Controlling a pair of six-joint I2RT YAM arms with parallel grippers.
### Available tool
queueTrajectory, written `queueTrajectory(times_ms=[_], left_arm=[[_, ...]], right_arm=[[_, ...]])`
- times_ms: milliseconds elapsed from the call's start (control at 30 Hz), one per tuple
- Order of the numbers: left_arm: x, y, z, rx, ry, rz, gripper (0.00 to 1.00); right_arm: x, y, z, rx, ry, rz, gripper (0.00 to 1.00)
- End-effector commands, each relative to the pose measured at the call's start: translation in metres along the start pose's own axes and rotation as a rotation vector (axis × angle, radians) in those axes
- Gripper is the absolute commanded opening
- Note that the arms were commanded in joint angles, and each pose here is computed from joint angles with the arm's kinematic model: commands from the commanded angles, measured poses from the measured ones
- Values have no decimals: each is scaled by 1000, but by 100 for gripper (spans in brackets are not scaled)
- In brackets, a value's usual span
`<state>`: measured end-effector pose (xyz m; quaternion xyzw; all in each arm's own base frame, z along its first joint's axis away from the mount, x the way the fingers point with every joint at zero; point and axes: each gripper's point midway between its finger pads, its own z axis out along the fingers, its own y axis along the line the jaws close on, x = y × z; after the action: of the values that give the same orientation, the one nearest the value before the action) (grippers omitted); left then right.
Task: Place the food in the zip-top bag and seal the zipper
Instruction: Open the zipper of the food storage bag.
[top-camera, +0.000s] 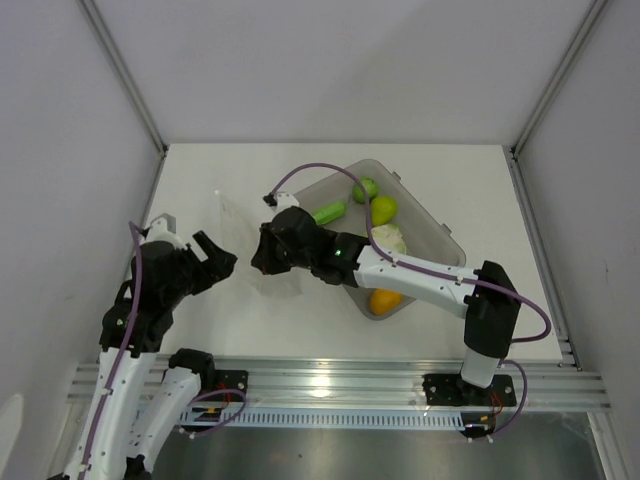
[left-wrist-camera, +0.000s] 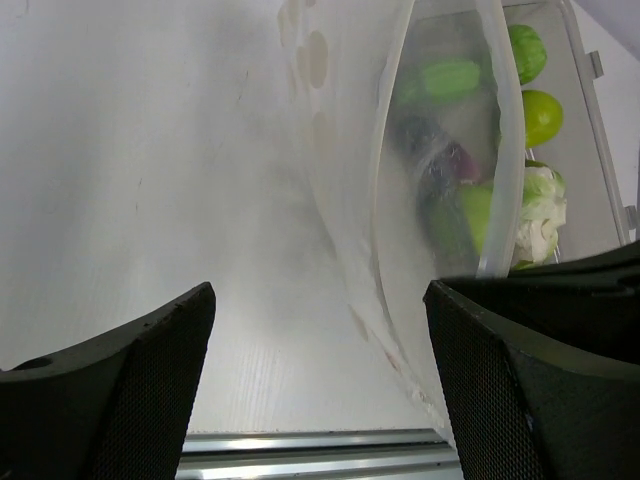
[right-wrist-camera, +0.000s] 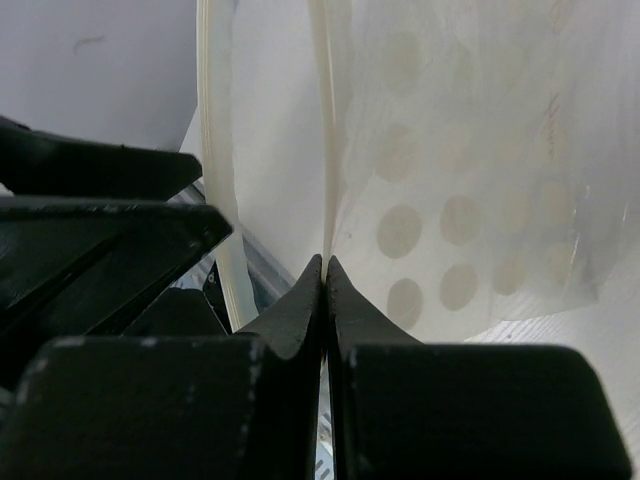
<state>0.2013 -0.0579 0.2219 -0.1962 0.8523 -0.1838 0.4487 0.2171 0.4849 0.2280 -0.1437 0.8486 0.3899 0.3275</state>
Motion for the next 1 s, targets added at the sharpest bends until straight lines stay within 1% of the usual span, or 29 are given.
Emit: queueTrajectory(times_ms=[0,133,167,200,233,267,300,367,400,467,500,533,567,600,633,667,700,733,800,833,900,933,967], left_arm=[[-10,-6,8,17,-33,10,88],[-10,-9,19,18,-18,9,86],[-11,-14,20,44,-16,12,81],[-10,-14,22,45,-12,26,74],[-9,-12,24,38,-9,27,59],[-8,-9,25,28,-9,29,54],[-7,-8,25,27,-7,32,42],[-1,-5,26,26,7,41,35],[1,-5,25,32,7,44,28],[3,-4,24,41,7,61,22],[4,-2,23,36,9,75,10],[3,-1,20,29,3,81,3],[2,0,17,22,0,87,1],[-4,-3,11,29,-14,104,1],[-9,4,7,-5,-41,115,1],[-10,5,4,-11,-48,139,1],[-26,-3,-9,7,-92,153,1],[-24,0,-14,-10,-80,169,1],[-45,-9,-34,-1,-129,207,1],[-52,-8,-43,-23,-141,217,1],[-56,-5,-45,-58,-121,258,1],[-65,-9,-53,-61,-138,267,1],[-61,-3,-53,-89,-105,293,1]], right_arm=[[-26,29,-22,-65,-71,-28,0],[-23,37,-24,-84,-62,-39,0],[-23,38,-25,-88,-63,-38,0],[-23,38,-26,-86,-62,-33,0],[-26,38,-27,-88,-68,-25,0],[-31,40,-31,-97,-81,-14,0],[-35,42,-34,-105,-89,-6,0],[-45,46,-41,-132,-102,26,0],[-49,47,-44,-147,-110,37,0],[-51,54,-48,-192,-90,65,0],[-57,50,-49,-197,-93,80,0],[-56,49,-50,-206,-82,87,0],[-58,46,-49,-204,-79,107,0],[-63,40,-50,-199,-86,124,0],[-66,36,-51,-198,-89,140,0],[-61,30,-49,-198,-69,155,0],[-69,26,-52,-204,-82,200,0],[-70,19,-51,-200,-78,224,0],[-68,3,-48,-172,-56,272,0],[-67,-2,-47,-156,-50,281,0],[-62,-11,-44,-128,-30,295,0],[-58,-17,-38,-108,-13,310,0],[-52,-20,-34,-95,9,314,0]])
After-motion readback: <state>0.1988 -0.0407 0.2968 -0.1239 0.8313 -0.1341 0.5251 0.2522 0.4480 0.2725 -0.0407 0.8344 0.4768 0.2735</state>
